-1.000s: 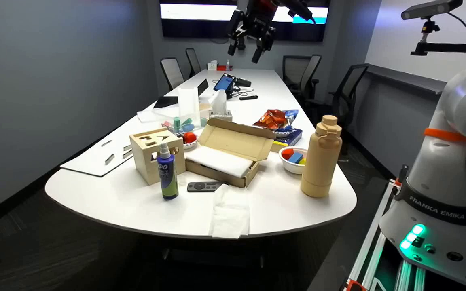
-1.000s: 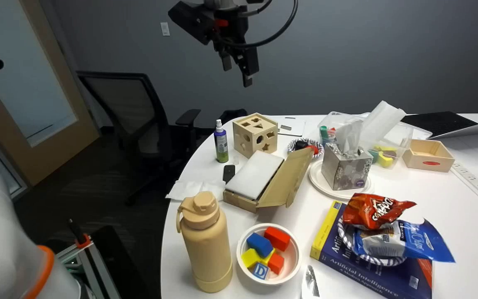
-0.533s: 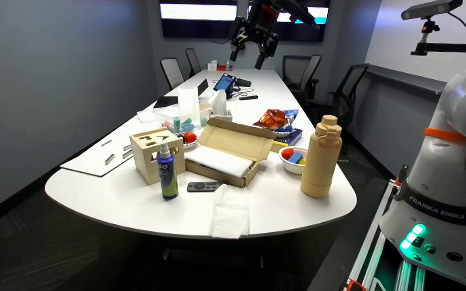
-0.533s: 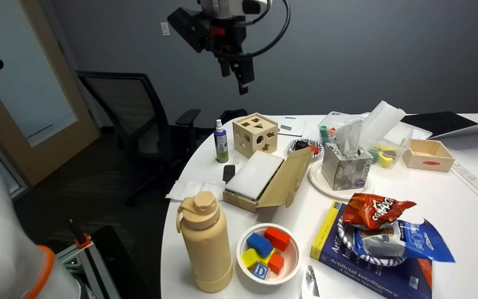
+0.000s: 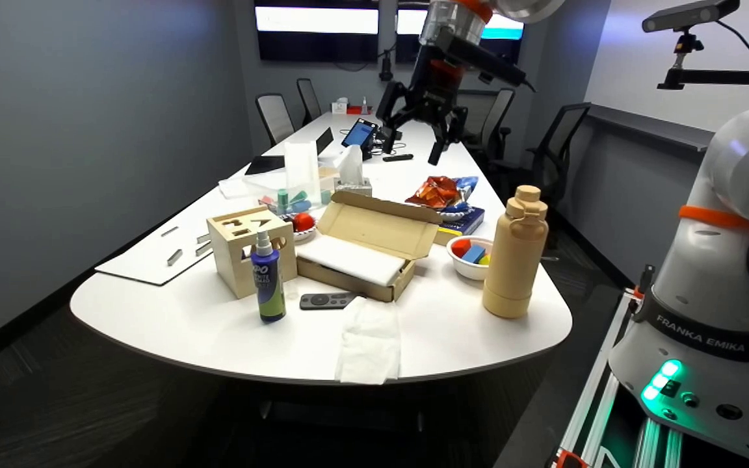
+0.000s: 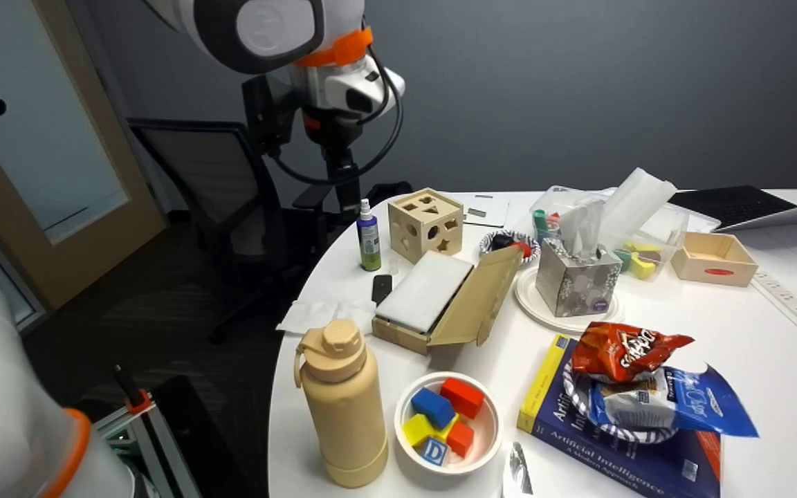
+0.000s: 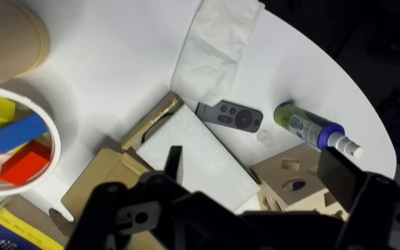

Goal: Fold the paper towel

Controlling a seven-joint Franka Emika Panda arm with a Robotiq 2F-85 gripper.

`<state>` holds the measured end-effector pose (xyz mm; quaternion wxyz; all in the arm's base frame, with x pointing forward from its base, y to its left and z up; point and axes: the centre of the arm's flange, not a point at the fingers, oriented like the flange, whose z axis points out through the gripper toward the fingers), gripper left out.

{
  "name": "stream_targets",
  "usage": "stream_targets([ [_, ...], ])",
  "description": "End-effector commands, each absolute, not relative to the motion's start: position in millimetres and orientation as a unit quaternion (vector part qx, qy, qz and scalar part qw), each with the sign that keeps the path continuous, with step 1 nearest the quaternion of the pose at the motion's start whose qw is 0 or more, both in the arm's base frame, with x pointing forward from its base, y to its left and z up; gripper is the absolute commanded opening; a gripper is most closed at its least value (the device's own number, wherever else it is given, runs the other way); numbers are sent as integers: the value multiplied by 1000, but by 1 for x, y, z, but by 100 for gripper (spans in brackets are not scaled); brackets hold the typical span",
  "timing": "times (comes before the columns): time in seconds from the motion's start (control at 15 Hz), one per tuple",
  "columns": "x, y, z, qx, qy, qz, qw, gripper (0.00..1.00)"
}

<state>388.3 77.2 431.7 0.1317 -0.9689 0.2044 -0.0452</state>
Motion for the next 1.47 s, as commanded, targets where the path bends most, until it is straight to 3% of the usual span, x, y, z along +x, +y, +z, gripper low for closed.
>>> stream_targets([
  [0.0, 360, 109, 389, -960, 239, -46, 140, 100],
  [0.4, 362, 135, 327, -949, 282, -57, 132, 100],
  [0.93, 349, 158, 250, -944, 307, 45, 112, 100],
  [1.4, 334, 174, 204, -922, 340, 106, 150, 100],
])
